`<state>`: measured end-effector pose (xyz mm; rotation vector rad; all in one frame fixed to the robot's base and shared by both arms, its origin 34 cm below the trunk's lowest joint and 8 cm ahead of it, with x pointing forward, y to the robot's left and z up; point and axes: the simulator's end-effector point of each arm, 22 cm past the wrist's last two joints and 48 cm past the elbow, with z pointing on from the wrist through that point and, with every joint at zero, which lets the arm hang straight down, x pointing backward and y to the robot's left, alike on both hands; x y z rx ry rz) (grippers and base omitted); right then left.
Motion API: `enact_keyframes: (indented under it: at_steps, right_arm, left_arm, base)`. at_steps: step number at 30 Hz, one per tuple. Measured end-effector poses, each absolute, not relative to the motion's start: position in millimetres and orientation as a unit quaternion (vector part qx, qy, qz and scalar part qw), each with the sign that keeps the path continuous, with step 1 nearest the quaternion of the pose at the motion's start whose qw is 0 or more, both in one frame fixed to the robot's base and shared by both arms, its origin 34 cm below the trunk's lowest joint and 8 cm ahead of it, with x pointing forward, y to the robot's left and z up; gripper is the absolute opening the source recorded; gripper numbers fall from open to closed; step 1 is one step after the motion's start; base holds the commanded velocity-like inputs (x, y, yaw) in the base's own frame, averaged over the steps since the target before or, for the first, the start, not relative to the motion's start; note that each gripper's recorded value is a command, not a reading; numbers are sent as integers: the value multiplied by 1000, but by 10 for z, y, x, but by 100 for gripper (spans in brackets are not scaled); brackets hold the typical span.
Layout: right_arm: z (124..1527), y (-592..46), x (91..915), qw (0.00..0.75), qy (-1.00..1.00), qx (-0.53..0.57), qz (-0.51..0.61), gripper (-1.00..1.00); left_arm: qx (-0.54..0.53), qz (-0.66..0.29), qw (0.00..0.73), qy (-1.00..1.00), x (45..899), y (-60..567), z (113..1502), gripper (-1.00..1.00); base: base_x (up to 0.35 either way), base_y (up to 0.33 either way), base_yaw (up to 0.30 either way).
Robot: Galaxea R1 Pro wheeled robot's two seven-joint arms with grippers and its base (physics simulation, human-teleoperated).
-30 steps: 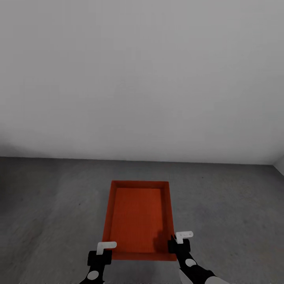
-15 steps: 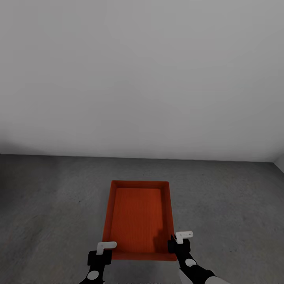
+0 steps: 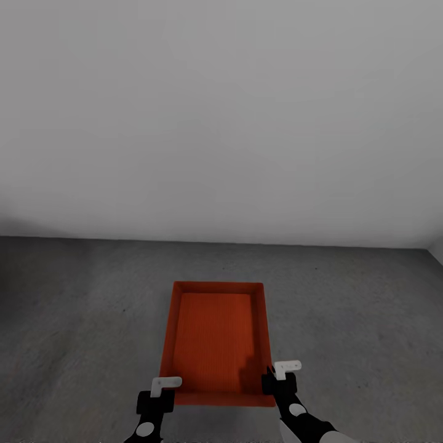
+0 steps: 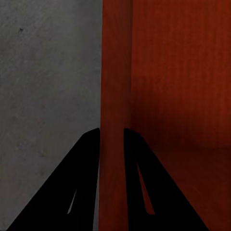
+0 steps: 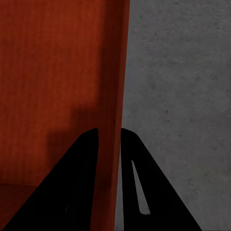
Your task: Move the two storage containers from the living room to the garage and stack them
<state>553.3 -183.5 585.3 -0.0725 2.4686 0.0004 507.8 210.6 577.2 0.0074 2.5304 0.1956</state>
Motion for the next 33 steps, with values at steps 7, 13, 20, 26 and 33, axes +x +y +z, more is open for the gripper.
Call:
enact_keyframes:
  at_steps: [7, 13, 20, 26, 33]
  right_arm:
    - [5806, -1835, 5493, 324, 946, -28, 0, -100]
    - [5766, -1835, 5459, 320, 947, -28, 0, -100]
    - [5720, -1834, 5420, 315, 949, -27, 1, -100]
    - [5669, -1837, 5362, 307, 951, -29, 1, -100]
    - [5624, -1837, 5321, 302, 953, -29, 1, -100]
  left_arm:
    - [3, 74, 292, 954, 5037, 2106, 5730, -100]
    - [4, 74, 287, 955, 5002, 2106, 5694, -100]
    - [4, 73, 282, 957, 4964, 2106, 5654, -100]
    - [4, 73, 274, 959, 4897, 2103, 5607, -100]
    - [4, 73, 269, 960, 4854, 2103, 5567, -100]
  base:
    - [0, 0, 0]
    - [0, 0, 0]
    - [0, 0, 0]
    - [0, 0, 0]
    - [0, 0, 0]
